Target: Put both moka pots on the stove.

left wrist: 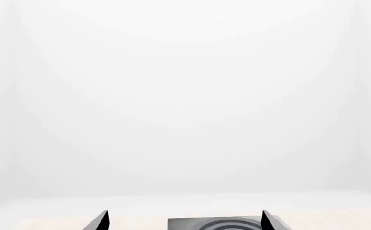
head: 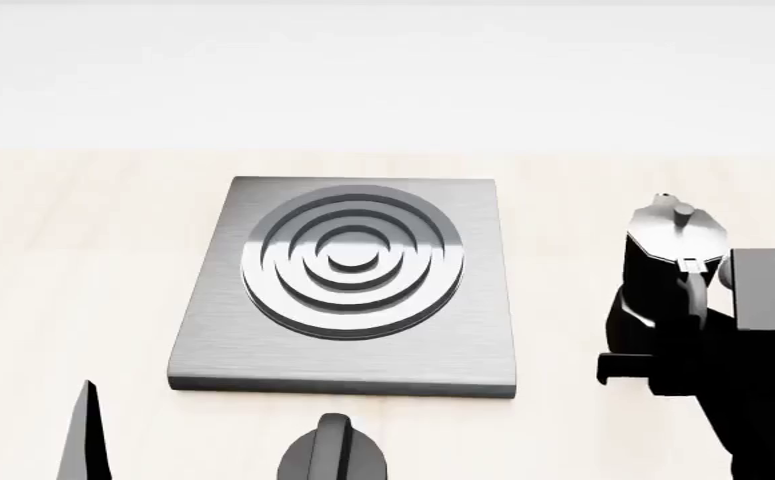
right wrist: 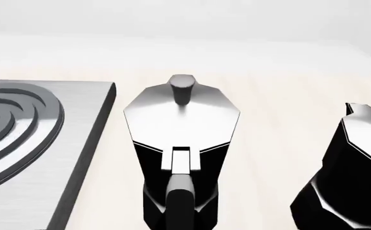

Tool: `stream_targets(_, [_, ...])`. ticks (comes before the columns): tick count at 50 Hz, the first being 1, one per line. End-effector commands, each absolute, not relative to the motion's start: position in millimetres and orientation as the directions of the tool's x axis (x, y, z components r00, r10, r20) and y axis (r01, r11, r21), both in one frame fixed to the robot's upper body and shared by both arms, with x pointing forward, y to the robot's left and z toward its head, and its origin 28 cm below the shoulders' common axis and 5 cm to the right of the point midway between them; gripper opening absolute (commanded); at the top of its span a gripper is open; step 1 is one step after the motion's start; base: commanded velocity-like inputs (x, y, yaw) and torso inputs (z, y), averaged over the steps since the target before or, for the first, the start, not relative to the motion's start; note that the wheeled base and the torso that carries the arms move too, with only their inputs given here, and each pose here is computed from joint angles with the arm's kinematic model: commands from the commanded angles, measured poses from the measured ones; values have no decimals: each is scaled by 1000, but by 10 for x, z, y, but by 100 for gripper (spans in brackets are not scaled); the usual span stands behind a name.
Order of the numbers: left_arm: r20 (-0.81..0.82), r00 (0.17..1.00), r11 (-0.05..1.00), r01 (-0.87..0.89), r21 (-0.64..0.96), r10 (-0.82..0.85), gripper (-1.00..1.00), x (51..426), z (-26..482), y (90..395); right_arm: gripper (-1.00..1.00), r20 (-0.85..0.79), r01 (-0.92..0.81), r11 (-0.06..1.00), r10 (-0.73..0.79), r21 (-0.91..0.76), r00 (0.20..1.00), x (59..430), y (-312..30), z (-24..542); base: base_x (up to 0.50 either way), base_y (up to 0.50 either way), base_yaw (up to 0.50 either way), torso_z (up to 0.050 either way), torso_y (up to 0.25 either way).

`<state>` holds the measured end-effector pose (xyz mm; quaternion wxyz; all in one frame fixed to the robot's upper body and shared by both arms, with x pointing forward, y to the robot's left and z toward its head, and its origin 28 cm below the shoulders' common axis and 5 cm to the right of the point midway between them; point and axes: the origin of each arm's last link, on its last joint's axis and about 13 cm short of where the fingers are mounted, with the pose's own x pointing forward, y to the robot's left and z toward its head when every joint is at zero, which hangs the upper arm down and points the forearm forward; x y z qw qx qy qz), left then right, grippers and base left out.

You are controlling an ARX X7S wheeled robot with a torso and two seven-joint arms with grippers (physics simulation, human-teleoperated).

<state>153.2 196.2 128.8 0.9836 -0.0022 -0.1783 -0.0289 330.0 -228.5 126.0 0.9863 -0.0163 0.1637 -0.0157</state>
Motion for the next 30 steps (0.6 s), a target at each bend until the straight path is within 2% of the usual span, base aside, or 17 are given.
stream_targets(1, [350, 935, 998, 60, 7, -59, 100, 1533, 1281, 1961, -100, -202, -3, 997, -12, -75, 979, 3296, -2201, 1553, 0, 0, 0, 0, 0])
stream_targets(11, [350, 934, 997, 70, 15, -71, 100, 1524, 1286, 1956, -100, -90, -77, 989, 66, -126, 994, 3245, -2023, 1842, 0, 0, 0, 0, 1])
stream_targets(30, [356, 932, 998, 62, 13, -63, 100, 1510, 1312, 1979, -100, -23, -208, 965, 207, -160, 978, 3374, -1676, 2143, 0, 0, 0, 0, 1])
